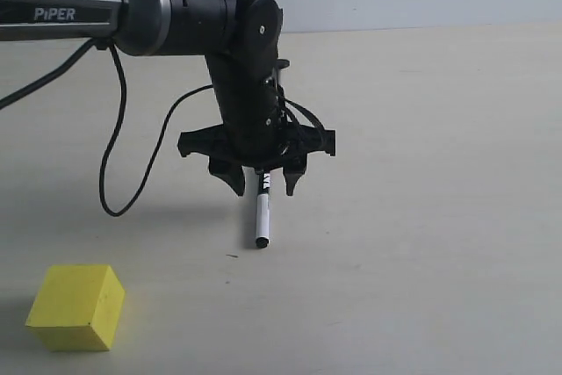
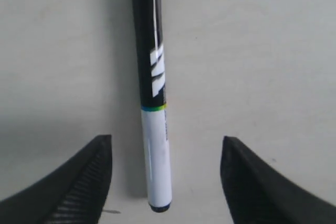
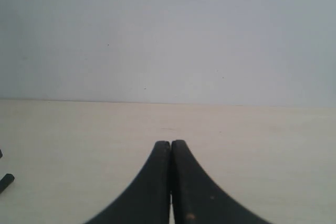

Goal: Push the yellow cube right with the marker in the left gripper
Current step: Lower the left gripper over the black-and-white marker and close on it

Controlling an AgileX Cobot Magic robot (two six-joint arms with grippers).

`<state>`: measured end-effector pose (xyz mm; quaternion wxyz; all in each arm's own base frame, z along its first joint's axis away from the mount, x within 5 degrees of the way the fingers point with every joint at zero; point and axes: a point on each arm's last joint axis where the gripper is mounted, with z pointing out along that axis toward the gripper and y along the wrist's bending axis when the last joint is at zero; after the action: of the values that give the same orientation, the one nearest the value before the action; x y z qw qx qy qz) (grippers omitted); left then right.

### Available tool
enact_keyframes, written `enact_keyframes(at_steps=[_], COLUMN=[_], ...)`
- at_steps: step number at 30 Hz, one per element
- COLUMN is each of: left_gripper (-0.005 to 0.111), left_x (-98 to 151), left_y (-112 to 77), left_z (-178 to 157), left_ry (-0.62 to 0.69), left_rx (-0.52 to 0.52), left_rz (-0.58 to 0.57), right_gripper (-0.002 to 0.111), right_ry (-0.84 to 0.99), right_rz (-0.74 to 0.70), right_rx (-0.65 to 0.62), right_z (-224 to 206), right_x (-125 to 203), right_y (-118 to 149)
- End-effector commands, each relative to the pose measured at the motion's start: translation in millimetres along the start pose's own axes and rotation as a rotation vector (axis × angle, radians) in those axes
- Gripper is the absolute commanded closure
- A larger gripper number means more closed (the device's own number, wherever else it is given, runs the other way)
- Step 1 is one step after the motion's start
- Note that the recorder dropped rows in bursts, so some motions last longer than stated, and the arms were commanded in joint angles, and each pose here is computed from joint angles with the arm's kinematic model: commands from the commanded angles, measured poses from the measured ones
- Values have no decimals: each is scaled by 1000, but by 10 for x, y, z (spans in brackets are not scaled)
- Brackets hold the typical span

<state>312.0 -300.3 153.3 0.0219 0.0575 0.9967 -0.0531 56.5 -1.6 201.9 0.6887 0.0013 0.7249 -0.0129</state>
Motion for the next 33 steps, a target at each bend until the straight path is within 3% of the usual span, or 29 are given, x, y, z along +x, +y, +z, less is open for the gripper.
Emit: enact_keyframes(at_steps=[1,18,21,26,30,33], left_gripper=[48,48,62,104,107,107], left_x=[54,71,71,70,65,11], left_y=[-81,-75,-75,-70,-74,-93], left_z=[108,349,349,348,309,26], left_ry=[32,74,74,75,75,44], left_rx=[-3,-27,-27,-30,-31,-49], left_rz=[-9,-28,-22,40,101,215], right_gripper=[108,108,108,108,108,108], right_ry=[-5,-5,-5,-5,-5,-5], right_rz=[18,18,18,18,18,18], right_rx=[-4,-4,-4,-4,-4,-4], right_z=[-1,-1,-1,-1,-1,-1], right_x=[8,8,8,8,8,8], right_y=[3,3,3,3,3,3])
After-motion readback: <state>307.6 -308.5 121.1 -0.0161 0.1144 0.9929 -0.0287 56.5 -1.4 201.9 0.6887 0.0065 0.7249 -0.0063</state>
